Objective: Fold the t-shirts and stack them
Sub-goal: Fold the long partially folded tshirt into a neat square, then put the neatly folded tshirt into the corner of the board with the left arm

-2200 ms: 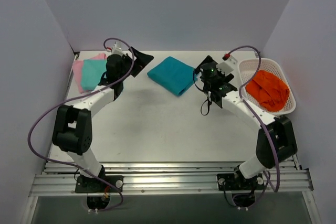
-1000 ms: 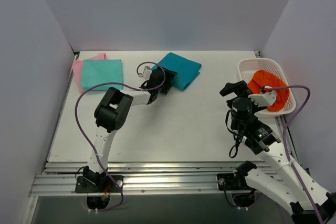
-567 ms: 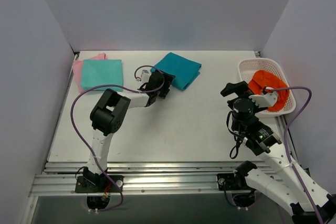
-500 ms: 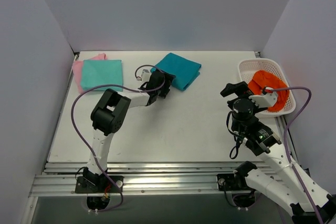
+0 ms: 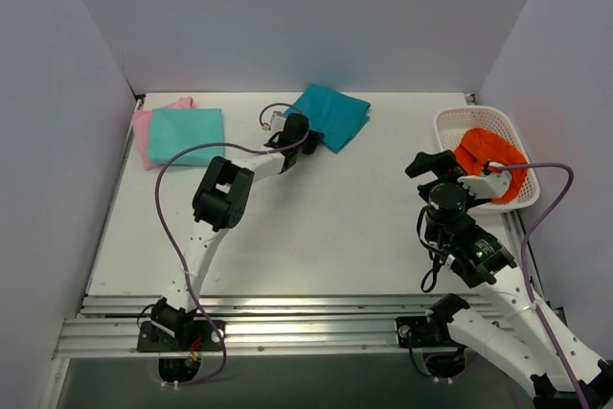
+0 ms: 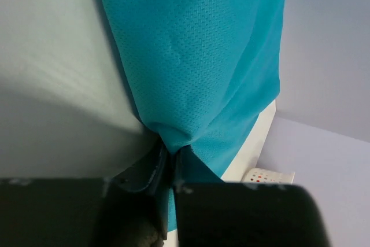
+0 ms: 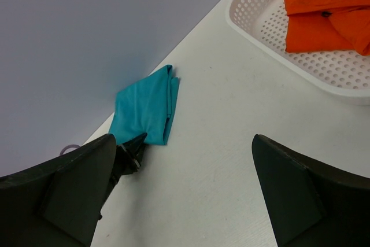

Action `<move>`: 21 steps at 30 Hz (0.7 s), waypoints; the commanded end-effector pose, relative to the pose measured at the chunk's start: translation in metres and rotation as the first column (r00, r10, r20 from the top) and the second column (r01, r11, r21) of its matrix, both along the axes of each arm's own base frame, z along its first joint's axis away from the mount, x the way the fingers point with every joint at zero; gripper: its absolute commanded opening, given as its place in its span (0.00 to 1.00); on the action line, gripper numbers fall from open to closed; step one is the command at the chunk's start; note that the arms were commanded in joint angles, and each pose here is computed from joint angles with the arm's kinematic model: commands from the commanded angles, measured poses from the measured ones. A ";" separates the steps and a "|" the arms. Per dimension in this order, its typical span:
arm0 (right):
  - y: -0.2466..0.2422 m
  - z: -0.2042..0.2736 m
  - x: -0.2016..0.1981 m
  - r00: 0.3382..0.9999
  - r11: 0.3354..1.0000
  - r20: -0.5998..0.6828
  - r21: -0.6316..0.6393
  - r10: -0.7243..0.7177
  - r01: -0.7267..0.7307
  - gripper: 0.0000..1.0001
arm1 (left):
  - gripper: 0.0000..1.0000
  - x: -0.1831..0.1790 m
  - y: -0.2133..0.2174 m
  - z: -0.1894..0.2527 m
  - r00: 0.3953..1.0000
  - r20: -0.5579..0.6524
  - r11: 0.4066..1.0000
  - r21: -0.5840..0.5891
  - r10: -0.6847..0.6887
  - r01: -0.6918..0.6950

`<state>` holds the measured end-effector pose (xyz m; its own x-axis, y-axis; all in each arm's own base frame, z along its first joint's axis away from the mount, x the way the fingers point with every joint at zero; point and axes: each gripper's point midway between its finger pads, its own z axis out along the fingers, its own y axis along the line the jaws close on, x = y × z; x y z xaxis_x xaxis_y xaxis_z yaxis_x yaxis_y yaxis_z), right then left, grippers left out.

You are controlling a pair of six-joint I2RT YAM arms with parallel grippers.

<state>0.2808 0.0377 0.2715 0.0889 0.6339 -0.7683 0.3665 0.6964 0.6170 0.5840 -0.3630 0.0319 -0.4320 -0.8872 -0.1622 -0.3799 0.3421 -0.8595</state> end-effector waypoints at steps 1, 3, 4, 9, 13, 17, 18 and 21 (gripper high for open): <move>-0.010 0.005 -0.003 0.999 0.999 0.033 0.006 -0.042 0.042 1.00 | 0.04 0.013 0.015 -0.023 0.999 -0.052 0.998 0.054 -0.016 0.019; -0.010 0.005 -0.004 0.999 0.999 0.034 0.006 -0.042 0.042 1.00 | 0.02 0.026 0.025 -0.021 0.999 -0.030 0.998 0.054 -0.020 0.022; -0.011 0.006 -0.005 0.998 0.999 0.037 0.008 -0.042 0.042 1.00 | 0.02 0.034 0.026 -0.016 1.000 -0.011 0.998 0.051 -0.027 0.027; -0.011 0.007 -0.007 0.998 0.999 0.041 0.014 -0.036 0.036 0.99 | 0.02 0.065 0.049 0.023 0.974 0.085 0.969 0.152 -0.208 0.194; -0.008 0.010 -0.007 0.998 0.999 0.055 0.031 -0.017 0.015 0.99 | 0.02 0.073 0.088 0.054 0.946 0.058 0.900 0.330 -0.320 0.284; -0.005 0.010 -0.008 0.998 0.999 0.062 0.043 0.006 -0.009 0.99 | 0.02 0.075 0.146 0.075 0.932 0.044 0.840 0.450 -0.359 0.303; -0.005 0.010 -0.008 0.998 0.999 0.064 0.043 0.008 -0.011 0.99 | 0.02 0.074 0.157 0.078 0.931 0.038 0.831 0.464 -0.363 0.305; 0.000 0.011 -0.007 0.997 0.998 0.075 0.053 0.031 -0.036 0.99 | 0.03 0.067 0.200 0.092 0.930 0.002 0.801 0.510 -0.366 0.314</move>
